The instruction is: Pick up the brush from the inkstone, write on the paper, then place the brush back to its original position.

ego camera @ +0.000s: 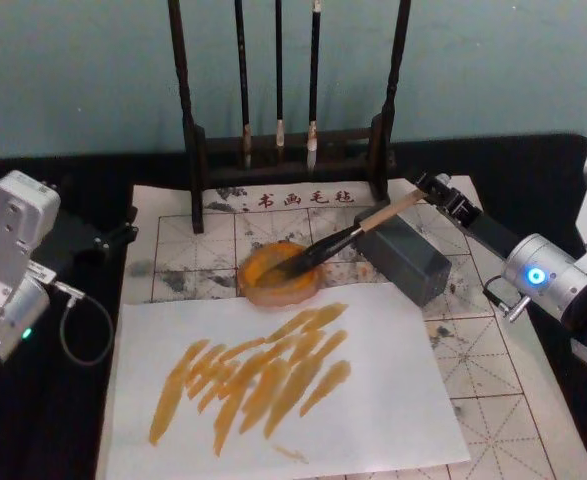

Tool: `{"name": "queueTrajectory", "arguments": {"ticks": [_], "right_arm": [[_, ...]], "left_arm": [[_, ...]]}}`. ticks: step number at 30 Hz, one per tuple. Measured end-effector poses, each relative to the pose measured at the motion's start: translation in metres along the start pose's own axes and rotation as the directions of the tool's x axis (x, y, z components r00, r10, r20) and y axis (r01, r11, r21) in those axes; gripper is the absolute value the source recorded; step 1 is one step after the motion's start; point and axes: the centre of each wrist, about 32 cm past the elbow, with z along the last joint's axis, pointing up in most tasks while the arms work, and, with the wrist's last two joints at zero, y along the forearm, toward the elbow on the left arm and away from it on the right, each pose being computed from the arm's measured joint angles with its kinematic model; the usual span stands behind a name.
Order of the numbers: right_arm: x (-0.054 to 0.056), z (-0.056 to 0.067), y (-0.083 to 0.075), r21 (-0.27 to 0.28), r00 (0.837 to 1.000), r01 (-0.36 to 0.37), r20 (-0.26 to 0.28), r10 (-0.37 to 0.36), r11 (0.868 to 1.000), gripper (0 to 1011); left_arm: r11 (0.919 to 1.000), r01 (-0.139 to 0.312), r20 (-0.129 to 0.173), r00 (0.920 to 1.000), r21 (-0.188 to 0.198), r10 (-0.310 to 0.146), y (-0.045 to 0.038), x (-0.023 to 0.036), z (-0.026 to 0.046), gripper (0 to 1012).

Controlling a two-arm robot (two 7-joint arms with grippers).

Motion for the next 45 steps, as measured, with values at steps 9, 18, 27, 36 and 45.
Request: {"name": "queueTrajectory", "arguments": {"ticks": [9,18,27,36,45], "right_arm": [[0.000,0.000,0.000,0.000,1.000,0.000,0.000,0.000,1.000,1000],[0.000,0.000,0.000,0.000,1.000,-0.002,0.001,0.002,1.000,1000],[0.002,0.004,-0.014,-0.014,0.997,-0.028,0.065,0.029,0.999,1000],[0.006,0.011,-0.036,-0.043,0.975,-0.017,0.222,0.027,0.999,1000],[0.009,0.019,-0.048,-0.030,0.912,0.059,0.408,-0.042,0.998,1000]], "left_arm": [[1.0000,0.000,0.000,1.0000,0.000,0.000,0.0000,0.0000,0.0000,1001],[1.0000,0.000,0.000,1.0000,0.000,0.000,0.0000,0.0000,0.0000,1001],[1.0000,0.000,0.000,1.0000,0.000,0.000,0.0000,0.0000,0.0000,1001],[1.0000,0.000,0.000,1.0000,0.000,0.000,0.0000,0.0000,0.0000,1001],[1.0000,0.000,0.000,1.0000,0.000,0.000,0.0000,0.0000,0.0000,1001]]}}
